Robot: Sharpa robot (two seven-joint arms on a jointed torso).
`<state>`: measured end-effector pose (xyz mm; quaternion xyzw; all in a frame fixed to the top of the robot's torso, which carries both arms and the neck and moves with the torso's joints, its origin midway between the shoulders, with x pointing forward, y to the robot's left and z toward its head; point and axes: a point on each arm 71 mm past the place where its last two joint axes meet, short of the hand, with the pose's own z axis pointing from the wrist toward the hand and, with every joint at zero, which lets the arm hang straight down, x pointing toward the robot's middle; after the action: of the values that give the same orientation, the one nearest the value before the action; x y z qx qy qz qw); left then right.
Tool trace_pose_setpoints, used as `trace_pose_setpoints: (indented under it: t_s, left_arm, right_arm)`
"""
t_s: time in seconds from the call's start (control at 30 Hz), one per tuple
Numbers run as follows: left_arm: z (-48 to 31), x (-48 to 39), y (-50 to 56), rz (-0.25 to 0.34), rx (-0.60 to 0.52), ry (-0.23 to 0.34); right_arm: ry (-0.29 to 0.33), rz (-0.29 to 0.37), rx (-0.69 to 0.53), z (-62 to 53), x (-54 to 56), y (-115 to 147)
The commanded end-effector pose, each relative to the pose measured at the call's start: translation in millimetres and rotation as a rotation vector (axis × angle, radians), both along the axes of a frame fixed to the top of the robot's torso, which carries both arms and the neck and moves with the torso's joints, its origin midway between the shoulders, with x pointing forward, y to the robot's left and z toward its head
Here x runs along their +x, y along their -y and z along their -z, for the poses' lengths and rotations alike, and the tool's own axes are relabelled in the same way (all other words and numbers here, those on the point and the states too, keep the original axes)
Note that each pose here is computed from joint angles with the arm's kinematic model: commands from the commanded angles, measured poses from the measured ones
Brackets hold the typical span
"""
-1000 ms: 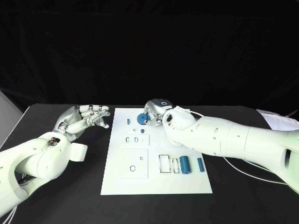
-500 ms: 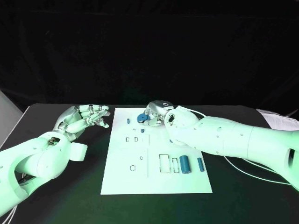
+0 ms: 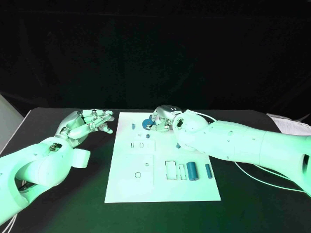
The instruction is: Assemble the parts on the task board
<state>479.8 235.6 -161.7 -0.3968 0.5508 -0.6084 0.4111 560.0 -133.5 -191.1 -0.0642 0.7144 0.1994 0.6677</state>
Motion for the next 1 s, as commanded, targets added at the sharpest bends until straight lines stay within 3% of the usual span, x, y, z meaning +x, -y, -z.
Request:
trace_pose_setpoints:
  t_s: [0.03, 0.23, 0.4, 0.5, 0.63, 0.77, 1.0]
  left_arm:
    - [-0.6, -0.5, 1.8, 0.019, -0.004, 0.002]
    - [-0.5, -0.5, 0.7, 0.017, -0.003, 0.002]
    - [0.1, -0.2, -1.2, 0.011, -0.001, 0.002]
    - [0.9, 0.2, -2.3, 0.008, 0.0, 0.001]
    - [2.4, 0.7, -3.9, 0.004, 0.001, 0.0]
    - [4.8, 0.4, -4.4, 0.003, 0.001, -0.004]
    - [8.3, -0.1, -1.3, 0.012, -0.004, -0.011]
  right_arm:
    - [-0.027, -0.017, -0.021, 4.5, -3.3, 1]
    - [0.039, -0.017, 0.034, -3.5, -13.6, 13]
    - [0.123, -0.01, 0.148, -20.0, -21.8, 33]
    - [0.144, -0.001, 0.224, -31.3, -24.1, 49]
    - [0.12, -0.014, 0.334, -43.7, -23.9, 76]
    - [0.071, -0.028, 0.397, -48.8, -23.7, 104]
    - [0.002, 0.001, 0.339, -45.5, -18.0, 156]
